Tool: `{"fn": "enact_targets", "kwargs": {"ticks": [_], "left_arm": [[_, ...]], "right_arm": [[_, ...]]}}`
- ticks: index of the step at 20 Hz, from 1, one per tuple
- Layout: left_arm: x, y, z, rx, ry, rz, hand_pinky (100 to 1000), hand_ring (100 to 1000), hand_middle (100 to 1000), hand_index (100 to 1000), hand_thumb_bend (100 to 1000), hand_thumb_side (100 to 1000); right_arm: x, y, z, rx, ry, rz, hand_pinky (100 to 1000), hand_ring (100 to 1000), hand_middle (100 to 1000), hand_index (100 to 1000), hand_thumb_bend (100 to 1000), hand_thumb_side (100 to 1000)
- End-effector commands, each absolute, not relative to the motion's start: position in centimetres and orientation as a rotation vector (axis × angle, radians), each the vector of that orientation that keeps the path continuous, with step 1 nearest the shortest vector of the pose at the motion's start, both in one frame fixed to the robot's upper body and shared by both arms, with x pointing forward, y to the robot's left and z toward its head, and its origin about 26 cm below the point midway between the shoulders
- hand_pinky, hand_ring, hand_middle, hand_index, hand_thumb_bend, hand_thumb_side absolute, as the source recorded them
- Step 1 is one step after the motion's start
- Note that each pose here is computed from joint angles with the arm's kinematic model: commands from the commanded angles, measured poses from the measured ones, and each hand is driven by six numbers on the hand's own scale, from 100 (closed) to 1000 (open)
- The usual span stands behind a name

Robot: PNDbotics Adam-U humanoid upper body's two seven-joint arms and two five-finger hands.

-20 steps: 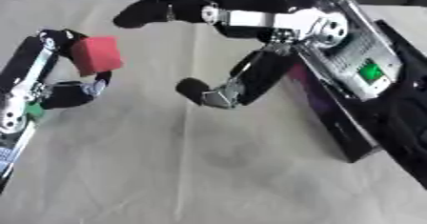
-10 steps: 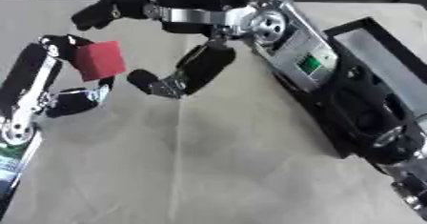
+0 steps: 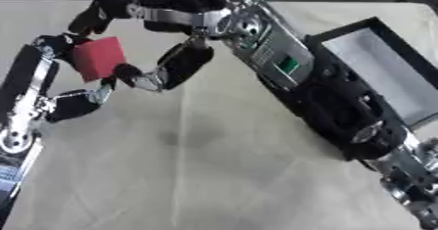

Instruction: Pick up the objects with one hand, pass them to the other hand, and then place them into the box on the other side of the table.

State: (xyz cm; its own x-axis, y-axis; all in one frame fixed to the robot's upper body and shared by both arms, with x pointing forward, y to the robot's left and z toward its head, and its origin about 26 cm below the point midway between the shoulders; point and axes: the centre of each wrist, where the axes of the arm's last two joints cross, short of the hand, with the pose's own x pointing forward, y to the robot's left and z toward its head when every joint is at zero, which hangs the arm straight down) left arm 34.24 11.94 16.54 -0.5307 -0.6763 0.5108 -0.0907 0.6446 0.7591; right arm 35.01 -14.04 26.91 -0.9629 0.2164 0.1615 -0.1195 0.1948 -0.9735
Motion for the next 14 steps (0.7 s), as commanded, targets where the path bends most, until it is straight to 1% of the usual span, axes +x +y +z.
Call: {"fn": "enact_targets", "kwargs": {"ticks": [1,10,14], "left_arm": [[34.1,11.6,17.3,0.567,-2.074,-0.822,690,450,328,466,100,141],[34.1,11.4,16.8,0.456,-2.113,-0.778,688,445,324,465,100,167],[34.1,11.2,16.6,0.412,-2.12,-0.761,684,441,321,463,100,179]], "right_arm": [[35.7,-14.1,27.3,-0.169,-2.228,1.838,940,835,810,902,100,190],[37.0,-14.2,26.2,-0.236,-2.257,1.798,954,865,831,922,100,184],[37.3,-14.1,25.9,-0.247,-2.262,1.794,965,894,862,956,100,179]]}}
